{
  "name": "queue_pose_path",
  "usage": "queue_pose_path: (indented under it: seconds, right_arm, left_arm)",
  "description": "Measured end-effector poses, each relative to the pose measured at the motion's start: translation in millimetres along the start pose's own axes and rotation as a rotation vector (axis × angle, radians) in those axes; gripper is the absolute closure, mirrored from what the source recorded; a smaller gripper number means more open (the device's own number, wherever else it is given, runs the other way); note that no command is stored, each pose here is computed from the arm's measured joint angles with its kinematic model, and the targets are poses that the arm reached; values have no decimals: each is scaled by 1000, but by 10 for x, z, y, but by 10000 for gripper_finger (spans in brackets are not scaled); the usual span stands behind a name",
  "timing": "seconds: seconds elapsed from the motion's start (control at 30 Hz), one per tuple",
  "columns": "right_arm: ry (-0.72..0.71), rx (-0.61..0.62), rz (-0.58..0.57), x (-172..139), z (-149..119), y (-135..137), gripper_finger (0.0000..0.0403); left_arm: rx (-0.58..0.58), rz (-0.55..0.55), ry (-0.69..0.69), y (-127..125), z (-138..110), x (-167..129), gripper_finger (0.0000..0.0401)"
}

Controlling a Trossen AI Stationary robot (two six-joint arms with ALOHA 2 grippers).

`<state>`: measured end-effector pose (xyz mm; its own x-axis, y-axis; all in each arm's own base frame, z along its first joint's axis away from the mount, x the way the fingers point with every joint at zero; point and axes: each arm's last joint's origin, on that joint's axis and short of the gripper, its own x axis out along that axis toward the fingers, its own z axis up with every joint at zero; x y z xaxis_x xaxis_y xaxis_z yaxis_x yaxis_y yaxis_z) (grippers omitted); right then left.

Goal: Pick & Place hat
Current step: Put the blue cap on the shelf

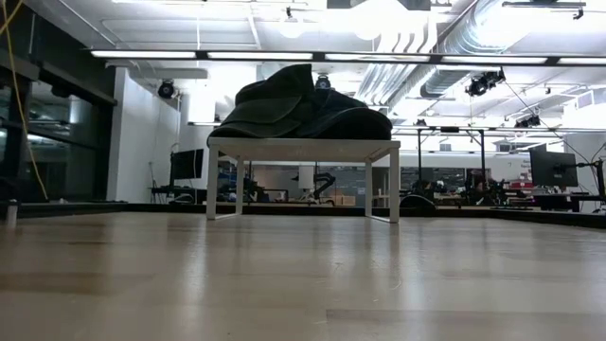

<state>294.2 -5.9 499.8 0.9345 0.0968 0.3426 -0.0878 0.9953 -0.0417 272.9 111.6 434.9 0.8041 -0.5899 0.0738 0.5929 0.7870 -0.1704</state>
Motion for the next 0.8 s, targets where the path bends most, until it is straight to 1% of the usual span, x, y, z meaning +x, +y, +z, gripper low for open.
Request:
queue_pose_path:
  seconds: [0.13, 0.27, 0.47, 0.73, 0.8]
  right_arm:
    - [2, 1, -1, -21, 20, 3, 132]
    - [11, 2, 0, -26, 17, 4, 170]
    - [54, 6, 0, -26, -26, 4, 252]
    - [60, 6, 14, -27, -32, 9, 386]
    - [60, 5, 14, -27, -32, 8, 393]
  left_arm:
    - [-1, 4, -1, 19, -9, 2, 399]
    - [-3, 3, 0, 17, -9, 2, 399]
    - [-3, 2, -1, 8, -3, -1, 399]
    - [-8, 14, -5, 11, -1, -1, 399]
    - [-24, 19, -7, 13, -1, -1, 394]
